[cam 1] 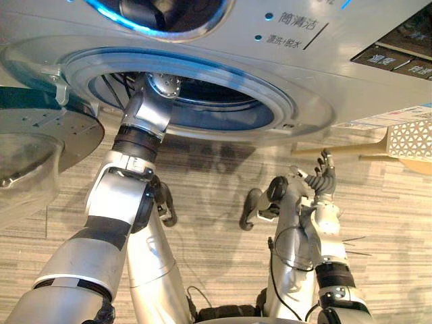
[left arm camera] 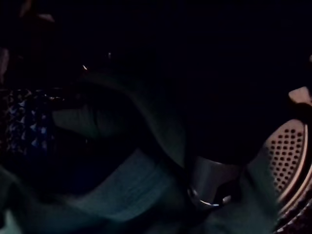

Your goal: Pick up the laundry basket with both hands and put the clothes into the washing machine.

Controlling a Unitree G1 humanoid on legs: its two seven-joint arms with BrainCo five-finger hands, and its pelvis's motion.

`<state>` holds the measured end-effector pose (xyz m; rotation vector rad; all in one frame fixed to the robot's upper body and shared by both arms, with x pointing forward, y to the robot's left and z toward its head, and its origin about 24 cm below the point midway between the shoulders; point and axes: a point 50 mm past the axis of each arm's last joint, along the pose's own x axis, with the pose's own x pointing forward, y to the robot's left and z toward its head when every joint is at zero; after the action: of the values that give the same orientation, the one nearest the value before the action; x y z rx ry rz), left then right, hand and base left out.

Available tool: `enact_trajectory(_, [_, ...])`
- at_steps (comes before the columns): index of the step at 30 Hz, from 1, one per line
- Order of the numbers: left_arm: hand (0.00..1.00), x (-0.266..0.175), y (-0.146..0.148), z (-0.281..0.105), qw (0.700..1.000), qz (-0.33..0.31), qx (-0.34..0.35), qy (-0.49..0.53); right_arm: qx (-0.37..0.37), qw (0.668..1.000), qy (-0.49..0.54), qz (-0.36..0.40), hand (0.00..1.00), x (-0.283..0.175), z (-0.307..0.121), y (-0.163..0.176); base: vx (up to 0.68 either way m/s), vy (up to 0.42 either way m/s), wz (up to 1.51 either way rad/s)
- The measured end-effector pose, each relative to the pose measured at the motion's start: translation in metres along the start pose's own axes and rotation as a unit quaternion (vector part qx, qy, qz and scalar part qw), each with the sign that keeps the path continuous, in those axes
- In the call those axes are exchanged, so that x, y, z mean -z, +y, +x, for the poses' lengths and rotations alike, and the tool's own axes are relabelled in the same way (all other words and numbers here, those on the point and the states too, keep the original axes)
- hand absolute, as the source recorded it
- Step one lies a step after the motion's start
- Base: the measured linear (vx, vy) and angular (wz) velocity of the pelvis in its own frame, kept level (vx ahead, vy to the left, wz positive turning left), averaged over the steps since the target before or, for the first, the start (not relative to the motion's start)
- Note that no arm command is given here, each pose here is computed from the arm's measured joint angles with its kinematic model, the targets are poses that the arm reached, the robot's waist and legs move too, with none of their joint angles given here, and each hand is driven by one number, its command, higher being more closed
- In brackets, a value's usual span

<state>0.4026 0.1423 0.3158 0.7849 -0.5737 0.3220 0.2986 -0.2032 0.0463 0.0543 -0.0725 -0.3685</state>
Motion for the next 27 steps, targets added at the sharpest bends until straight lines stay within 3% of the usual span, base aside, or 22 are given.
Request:
enact_trajectory(9, [0.00, 0.011, 0.004, -0.003, 1.000, 0.008, 0.003, 0.010, -0.031, 0.999, 0.022, 0.000, 0.00, 0.008, -0.002, 0.008, 0.02, -0.061, 0.05])
enact_trajectory(15, [0.00, 0.041, -0.020, -0.048, 0.998, -0.056, 0.019, 0.033, -0.036, 0.998, 0.060, -0.005, 0.00, 0.023, -0.011, 0.011, 0.02, -0.100, 0.12])
enact_trajectory(17, [0.00, 0.061, -0.043, -0.080, 0.991, -0.103, 0.046, 0.072, -0.030, 0.996, 0.084, -0.011, 0.00, 0.034, -0.019, 0.005, 0.08, -0.100, 0.18])
enact_trajectory(18, [0.00, 0.081, -0.066, -0.117, 0.978, -0.153, 0.073, 0.124, -0.024, 0.993, 0.115, -0.018, 0.00, 0.048, -0.029, -0.001, 0.09, -0.101, 0.25])
enact_trajectory(21, [0.00, 0.121, -0.098, -0.198, 0.938, -0.212, 0.117, 0.247, -0.014, 0.982, 0.184, -0.045, 0.00, 0.079, -0.053, -0.013, 0.15, -0.080, 0.19])
enact_trajectory(24, [0.00, 0.147, -0.111, -0.277, 0.886, -0.254, 0.153, 0.357, -0.010, 0.966, 0.247, -0.078, 0.00, 0.105, -0.077, -0.025, 0.18, -0.036, 0.28])
enact_trajectory(27, [0.00, 0.167, -0.117, -0.342, 0.834, -0.255, 0.189, 0.452, -0.010, 0.948, 0.301, -0.103, 0.00, 0.124, -0.094, -0.033, 0.16, -0.003, 0.06])
